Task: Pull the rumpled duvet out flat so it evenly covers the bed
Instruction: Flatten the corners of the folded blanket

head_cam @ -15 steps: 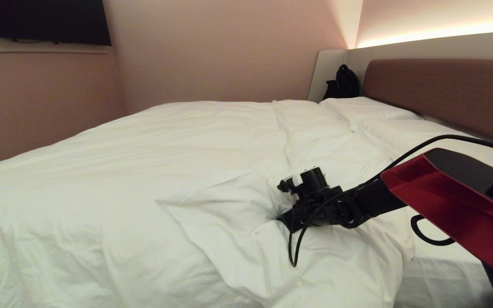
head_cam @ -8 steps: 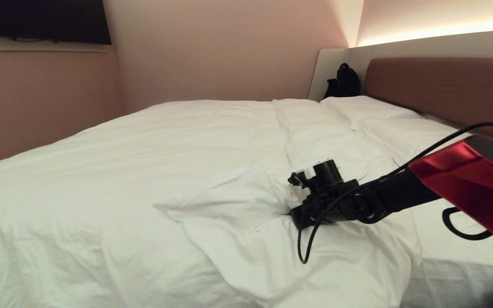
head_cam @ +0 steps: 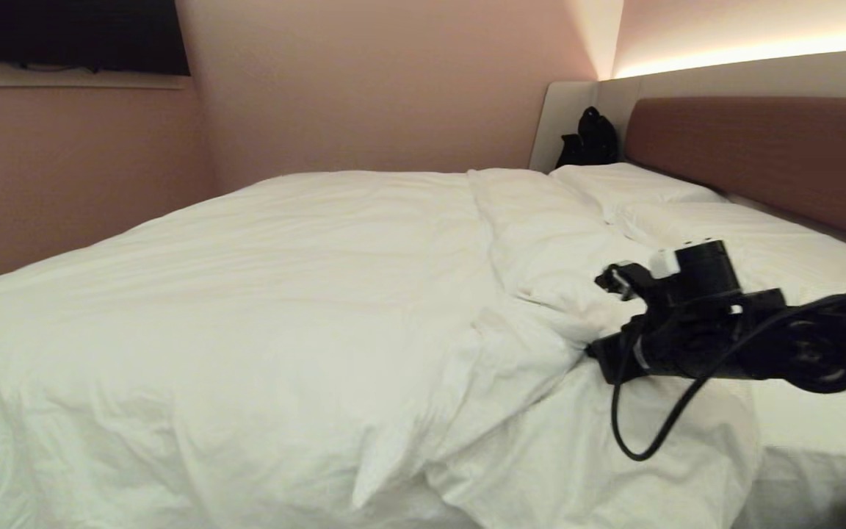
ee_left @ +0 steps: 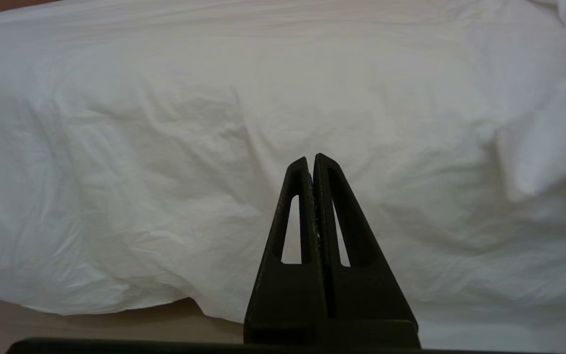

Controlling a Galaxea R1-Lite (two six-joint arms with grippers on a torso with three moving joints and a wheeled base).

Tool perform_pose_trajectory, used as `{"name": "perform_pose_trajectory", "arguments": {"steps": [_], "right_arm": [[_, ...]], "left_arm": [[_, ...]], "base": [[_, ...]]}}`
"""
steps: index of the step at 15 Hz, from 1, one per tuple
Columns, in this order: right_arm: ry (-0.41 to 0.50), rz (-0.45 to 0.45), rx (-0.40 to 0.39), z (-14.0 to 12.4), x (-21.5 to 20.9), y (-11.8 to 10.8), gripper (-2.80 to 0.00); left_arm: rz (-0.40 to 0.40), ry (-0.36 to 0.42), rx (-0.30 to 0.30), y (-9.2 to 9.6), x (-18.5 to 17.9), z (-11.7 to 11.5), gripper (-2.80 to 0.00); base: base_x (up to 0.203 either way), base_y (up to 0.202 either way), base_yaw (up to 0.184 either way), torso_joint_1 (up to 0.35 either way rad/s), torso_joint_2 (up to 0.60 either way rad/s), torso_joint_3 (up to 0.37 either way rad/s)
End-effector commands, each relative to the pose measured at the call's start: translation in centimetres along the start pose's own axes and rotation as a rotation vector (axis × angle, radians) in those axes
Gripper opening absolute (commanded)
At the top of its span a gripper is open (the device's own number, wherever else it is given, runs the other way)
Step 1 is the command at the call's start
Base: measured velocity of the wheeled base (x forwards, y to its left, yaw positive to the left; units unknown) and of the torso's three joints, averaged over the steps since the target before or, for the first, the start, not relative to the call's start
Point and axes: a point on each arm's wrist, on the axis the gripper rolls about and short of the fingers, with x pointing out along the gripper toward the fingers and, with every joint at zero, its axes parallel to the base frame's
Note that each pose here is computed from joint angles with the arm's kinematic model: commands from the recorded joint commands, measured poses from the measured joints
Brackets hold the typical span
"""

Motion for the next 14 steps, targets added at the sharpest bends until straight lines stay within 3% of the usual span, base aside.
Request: {"name": "perform_pose_trajectory", "arguments": {"steps": [1,7,14], "right_arm": [[-0.092,-0.062,0.018,-1.2,-6.1,-1.9,-2.8],[-0.091,-0.136,0.03,-4.4,-9.7,-3.5,-2.8],[0.03,-0.112,0.036,-8.2,-9.3,-2.9,-2.8]], "left_arm": [[0.0,0.001,0.0,0.0,0.0,0.0,-2.8],[0.0,0.001,0.0,0.0,0.0,0.0,-2.8],[0.0,0.003,0.0,0.0,0.0,0.0,-2.8]], "base": [[0.0,0.0,0.0,0.0,0.0,0.0],[0.0,0.0,0.0,0.0,0.0,0.0],[0.0,0.0,0.0,0.0,0.0,0.0]]}}
